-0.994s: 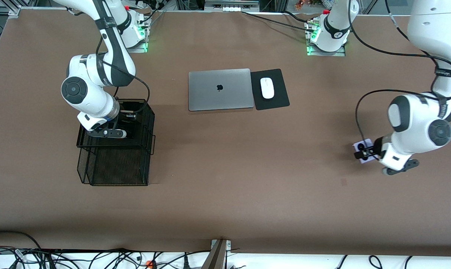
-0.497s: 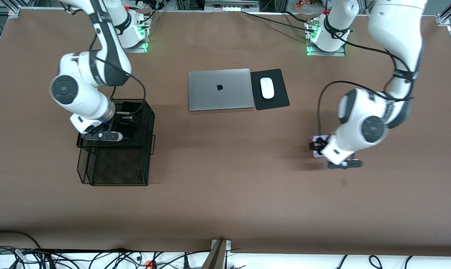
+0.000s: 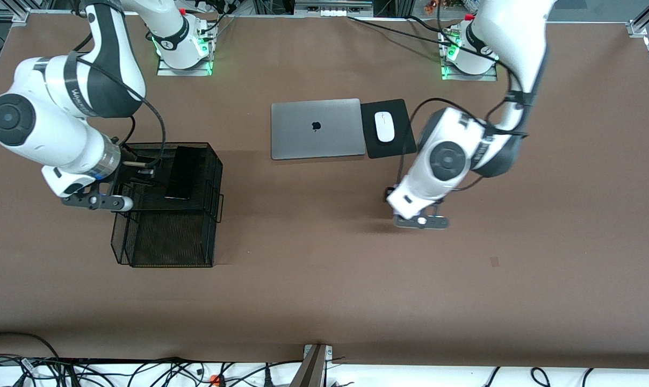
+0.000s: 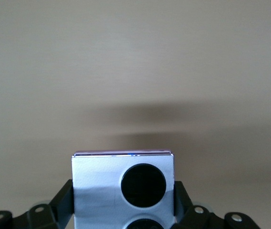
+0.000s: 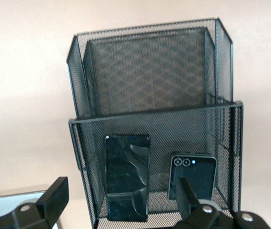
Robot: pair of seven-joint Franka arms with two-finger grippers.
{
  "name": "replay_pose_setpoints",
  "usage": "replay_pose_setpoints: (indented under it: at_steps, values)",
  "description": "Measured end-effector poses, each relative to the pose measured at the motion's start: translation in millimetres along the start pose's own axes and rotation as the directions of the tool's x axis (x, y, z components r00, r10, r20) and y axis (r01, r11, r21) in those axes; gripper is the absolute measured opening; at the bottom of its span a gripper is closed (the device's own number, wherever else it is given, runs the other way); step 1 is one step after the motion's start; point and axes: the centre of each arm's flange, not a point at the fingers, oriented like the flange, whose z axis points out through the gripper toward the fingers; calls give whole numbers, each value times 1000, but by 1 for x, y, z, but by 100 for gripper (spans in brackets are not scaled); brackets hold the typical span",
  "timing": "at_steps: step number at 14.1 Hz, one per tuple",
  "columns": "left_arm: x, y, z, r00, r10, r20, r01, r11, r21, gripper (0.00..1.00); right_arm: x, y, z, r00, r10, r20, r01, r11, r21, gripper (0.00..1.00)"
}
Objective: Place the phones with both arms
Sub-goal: 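Place the tall phone in the organizer with the right gripper, then set the white phone down with the left gripper while the right gripper withdraws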
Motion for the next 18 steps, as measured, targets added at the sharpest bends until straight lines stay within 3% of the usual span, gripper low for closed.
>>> replay_pose_setpoints:
  at_steps: [3,9,12,18]
  values:
    - [-3,54,30,1000,7,2,-7,1000,8,85,22,21,-1,997,77,16,-78,995,65,100]
    - [16,121,62,997,50,-67,-52,998,-25,85,37,35,-4,994,106,35,-108,992,63,100]
    - [20,142,80,988,35,-150,-47,996,-75,85,37,32,-4,994,104,36,-106,992,62,100]
    - [7,163,114,989,-4,-149,-8,997,-82,85,36,31,-2,994,102,44,-104,993,61,100]
